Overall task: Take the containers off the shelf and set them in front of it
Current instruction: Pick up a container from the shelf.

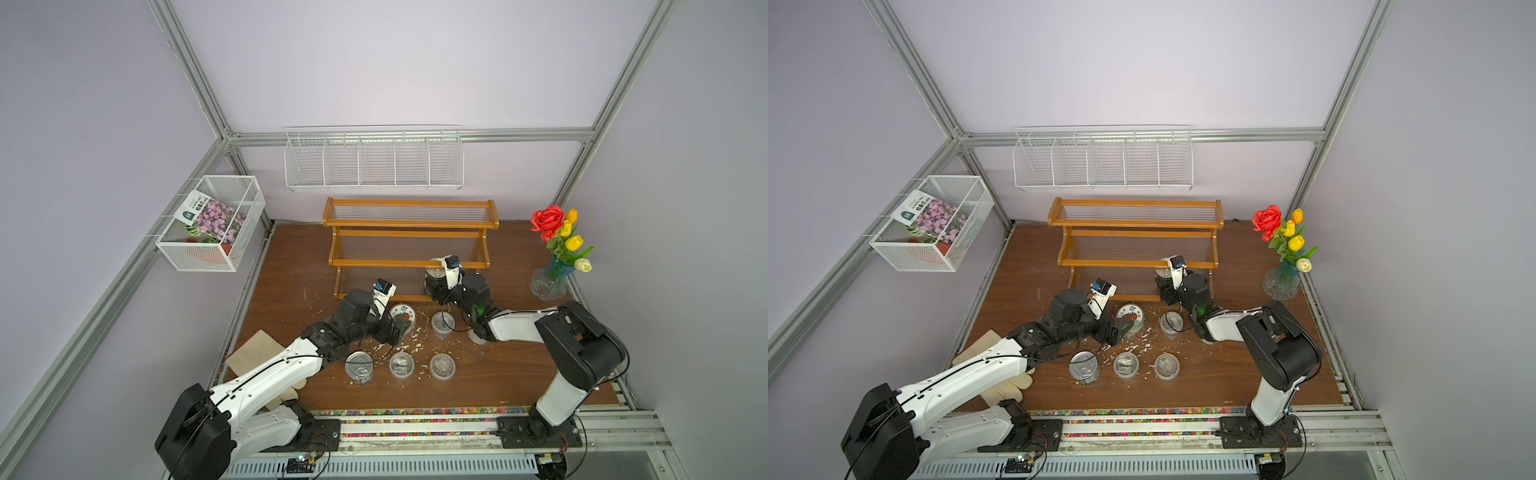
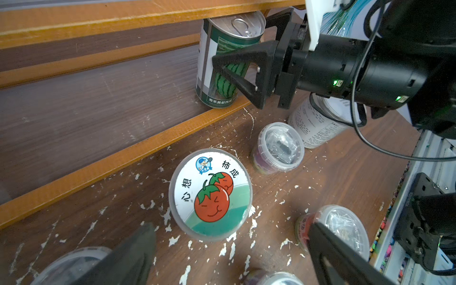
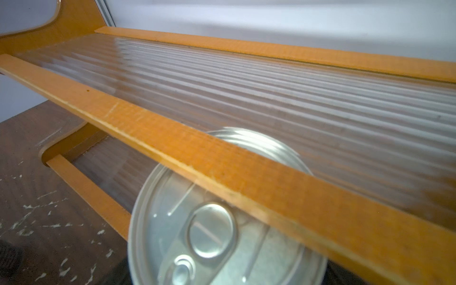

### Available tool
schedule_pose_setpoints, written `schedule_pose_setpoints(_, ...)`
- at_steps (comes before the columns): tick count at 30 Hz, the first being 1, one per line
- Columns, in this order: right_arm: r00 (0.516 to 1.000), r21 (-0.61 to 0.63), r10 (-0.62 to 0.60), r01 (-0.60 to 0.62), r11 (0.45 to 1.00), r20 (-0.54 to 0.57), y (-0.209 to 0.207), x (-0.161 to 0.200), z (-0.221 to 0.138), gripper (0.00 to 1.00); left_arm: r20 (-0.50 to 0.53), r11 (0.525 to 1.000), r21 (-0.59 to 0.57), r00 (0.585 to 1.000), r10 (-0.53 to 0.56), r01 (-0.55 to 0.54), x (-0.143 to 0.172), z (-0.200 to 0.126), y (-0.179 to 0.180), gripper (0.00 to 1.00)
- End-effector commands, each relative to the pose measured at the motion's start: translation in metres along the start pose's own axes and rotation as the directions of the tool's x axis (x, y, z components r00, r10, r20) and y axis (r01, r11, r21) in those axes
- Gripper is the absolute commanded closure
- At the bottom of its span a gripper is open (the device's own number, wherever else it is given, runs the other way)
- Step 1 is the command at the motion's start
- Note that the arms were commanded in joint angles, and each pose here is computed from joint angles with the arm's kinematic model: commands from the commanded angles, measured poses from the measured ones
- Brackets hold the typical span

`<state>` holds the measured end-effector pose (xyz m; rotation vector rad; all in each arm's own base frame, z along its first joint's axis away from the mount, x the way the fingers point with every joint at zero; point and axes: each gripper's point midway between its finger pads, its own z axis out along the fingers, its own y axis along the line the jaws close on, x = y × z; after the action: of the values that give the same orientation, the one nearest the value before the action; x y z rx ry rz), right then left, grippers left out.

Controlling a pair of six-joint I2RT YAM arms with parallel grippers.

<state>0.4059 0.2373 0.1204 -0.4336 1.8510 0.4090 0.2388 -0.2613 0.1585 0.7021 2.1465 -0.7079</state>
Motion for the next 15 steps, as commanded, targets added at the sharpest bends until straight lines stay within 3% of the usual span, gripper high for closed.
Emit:
schedule_pose_setpoints(1,0.999,-0.046,-0.023,0.024,0.999,0.027,0.011,-0.012,-0.01,0.4,0.021,1.0,0.004,1.0,0.0,0.0,-0.002,-0.003,0.001,0.0)
schedule_pose_setpoints(15,0.999,-0.128,-0.034,0.036,0.991,0.017,0.026,-0.014,-0.028,0.4,0.023,1.0,0.007,1.0,-0.005,0.005,0.0,-0.003,0.001,0.0)
